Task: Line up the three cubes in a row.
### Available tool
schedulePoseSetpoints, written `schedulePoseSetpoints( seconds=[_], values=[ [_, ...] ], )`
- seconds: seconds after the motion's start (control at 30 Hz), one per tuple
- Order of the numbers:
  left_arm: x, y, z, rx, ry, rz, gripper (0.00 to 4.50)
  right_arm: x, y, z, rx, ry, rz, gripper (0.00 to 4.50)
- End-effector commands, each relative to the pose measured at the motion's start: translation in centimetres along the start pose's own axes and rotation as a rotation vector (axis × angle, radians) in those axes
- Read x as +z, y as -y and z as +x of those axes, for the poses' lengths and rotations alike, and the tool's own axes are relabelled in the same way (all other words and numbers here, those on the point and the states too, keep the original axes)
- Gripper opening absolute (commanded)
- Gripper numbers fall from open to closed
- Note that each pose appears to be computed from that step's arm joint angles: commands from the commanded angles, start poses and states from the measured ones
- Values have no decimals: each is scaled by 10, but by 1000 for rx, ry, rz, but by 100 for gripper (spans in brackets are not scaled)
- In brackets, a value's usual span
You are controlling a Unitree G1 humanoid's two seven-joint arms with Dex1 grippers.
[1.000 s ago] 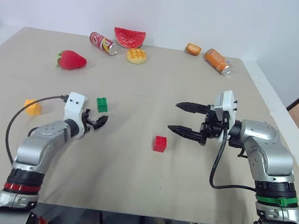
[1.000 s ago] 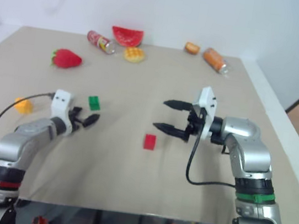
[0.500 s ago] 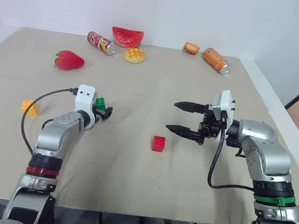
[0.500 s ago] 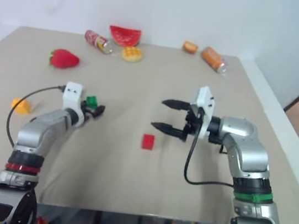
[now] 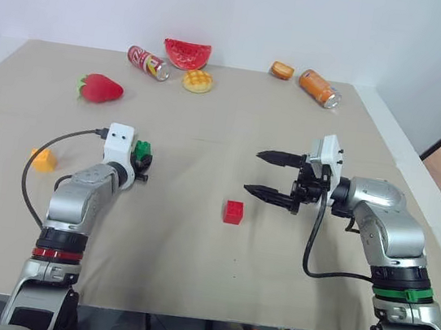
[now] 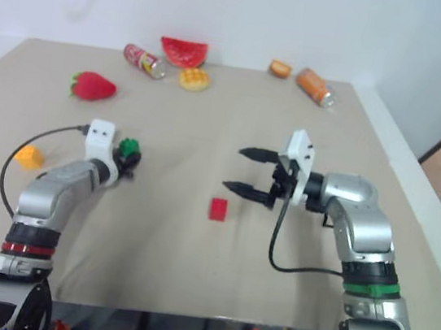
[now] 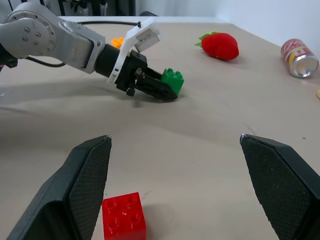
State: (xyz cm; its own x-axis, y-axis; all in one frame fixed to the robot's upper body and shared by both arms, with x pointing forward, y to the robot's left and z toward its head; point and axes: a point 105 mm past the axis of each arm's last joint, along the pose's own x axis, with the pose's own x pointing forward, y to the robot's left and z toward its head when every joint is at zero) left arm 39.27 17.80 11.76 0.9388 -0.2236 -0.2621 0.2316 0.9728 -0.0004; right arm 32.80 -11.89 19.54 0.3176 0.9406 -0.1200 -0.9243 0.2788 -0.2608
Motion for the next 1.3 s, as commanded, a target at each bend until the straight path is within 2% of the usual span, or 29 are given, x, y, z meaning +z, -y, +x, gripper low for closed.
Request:
schedulePoseSetpoints(
  seconds=[0.03,0.23,0.3,0.4,0.53,0.67,0.87,1.07,1.3],
  values=[
    [29,3,-7,-102,133,144,138,10,3,1,3,17,-50,427],
    [49,12,-32,-438,272,285,138,9,5,-1,7,1,-62,427],
    [62,12,-46,-567,338,291,138,9,6,-3,3,-4,-66,427],
    [70,13,-58,-722,366,319,138,9,7,-4,-1,-9,-71,427],
    [63,27,-69,-955,316,425,138,9,6,-6,-10,-15,-75,427],
    [32,37,-71,-1133,178,583,138,11,2,-12,-20,-14,-76,427],
    [7,49,-53,-1233,133,652,138,23,-14,-35,-20,-11,-42,427],
    [4,69,-35,-1262,199,583,138,30,-35,-54,-25,-19,27,427],
    [-1,80,-37,-1311,211,541,138,27,-40,-57,-40,-44,55,427]
  ],
)
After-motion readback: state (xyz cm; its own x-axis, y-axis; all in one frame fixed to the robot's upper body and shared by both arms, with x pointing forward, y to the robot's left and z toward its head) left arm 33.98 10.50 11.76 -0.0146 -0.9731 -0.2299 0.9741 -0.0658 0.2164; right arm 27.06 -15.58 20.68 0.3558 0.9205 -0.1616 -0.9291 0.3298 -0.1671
